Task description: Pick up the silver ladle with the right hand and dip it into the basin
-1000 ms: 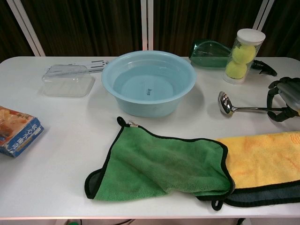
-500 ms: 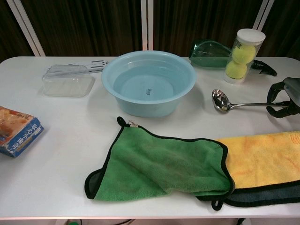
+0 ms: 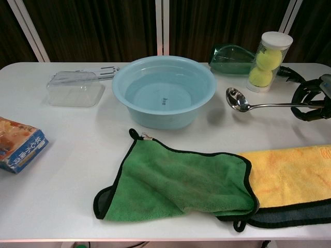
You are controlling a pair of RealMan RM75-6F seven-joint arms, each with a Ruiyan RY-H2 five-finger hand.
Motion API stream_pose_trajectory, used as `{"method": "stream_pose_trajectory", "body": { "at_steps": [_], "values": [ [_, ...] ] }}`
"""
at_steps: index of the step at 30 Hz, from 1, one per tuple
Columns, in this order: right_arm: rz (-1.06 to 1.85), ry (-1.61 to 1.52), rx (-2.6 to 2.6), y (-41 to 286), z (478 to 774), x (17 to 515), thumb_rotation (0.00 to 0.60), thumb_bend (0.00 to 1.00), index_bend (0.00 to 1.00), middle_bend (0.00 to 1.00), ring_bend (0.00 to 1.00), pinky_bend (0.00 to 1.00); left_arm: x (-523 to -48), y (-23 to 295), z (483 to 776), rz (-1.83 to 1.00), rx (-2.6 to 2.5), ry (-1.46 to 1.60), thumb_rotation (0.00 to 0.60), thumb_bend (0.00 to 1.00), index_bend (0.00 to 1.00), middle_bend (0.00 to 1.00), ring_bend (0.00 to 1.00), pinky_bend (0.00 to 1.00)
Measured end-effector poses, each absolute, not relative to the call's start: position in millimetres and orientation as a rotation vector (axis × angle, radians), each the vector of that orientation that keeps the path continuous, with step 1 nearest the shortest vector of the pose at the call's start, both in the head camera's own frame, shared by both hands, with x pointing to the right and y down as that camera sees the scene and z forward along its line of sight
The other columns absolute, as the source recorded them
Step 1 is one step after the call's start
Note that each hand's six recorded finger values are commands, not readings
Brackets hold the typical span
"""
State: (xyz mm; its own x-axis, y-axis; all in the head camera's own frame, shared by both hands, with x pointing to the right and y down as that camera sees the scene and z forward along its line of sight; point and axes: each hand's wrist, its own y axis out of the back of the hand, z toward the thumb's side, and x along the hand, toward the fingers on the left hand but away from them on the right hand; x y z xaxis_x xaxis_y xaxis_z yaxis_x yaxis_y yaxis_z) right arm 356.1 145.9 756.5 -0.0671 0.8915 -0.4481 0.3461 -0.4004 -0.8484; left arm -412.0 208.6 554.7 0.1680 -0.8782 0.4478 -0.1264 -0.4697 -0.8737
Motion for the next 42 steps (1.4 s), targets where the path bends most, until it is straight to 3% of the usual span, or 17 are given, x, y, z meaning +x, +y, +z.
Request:
{"method": "stream_pose_trajectory", "body": {
  "at_steps": [7, 23, 33, 42],
  "values": [
    [1.423, -1.409, -1.783, 147.0, 743.5, 352.7, 0.600, 0.64, 0.89, 0.47, 0.52, 0.91, -412.4, 208.7, 554.3, -1.362, -1.744, 0.960, 0.600, 0.02, 0.26, 0.12, 0.07, 0.23],
    [1.316, -1.489, -1.904, 130.2, 715.6, 328.8, 0.600, 0.64, 0.90, 0.49, 0.61, 0.96, -412.5, 208.8, 553.4, -1.362, -1.740, 0.963, 0.600, 0.02, 0.26, 0.12, 0.07, 0.23],
    [1.208, -1.453, -1.950, 81.9, 679.2, 268.3, 0.600, 0.64, 0.90, 0.51, 0.66, 0.96, -414.1, 207.1, 553.1, -1.351, -1.737, 0.977, 0.600, 0.02, 0.26, 0.09, 0.07, 0.23],
    [1.259, -1.184, -1.805, 42.3, 677.9, 210.5, 0.600, 0.64, 0.91, 0.52, 0.66, 0.96, -418.3, 205.5, 553.6, -1.362, -1.736, 0.988, 0.600, 0.02, 0.26, 0.09, 0.07, 0.23]
  ]
}}
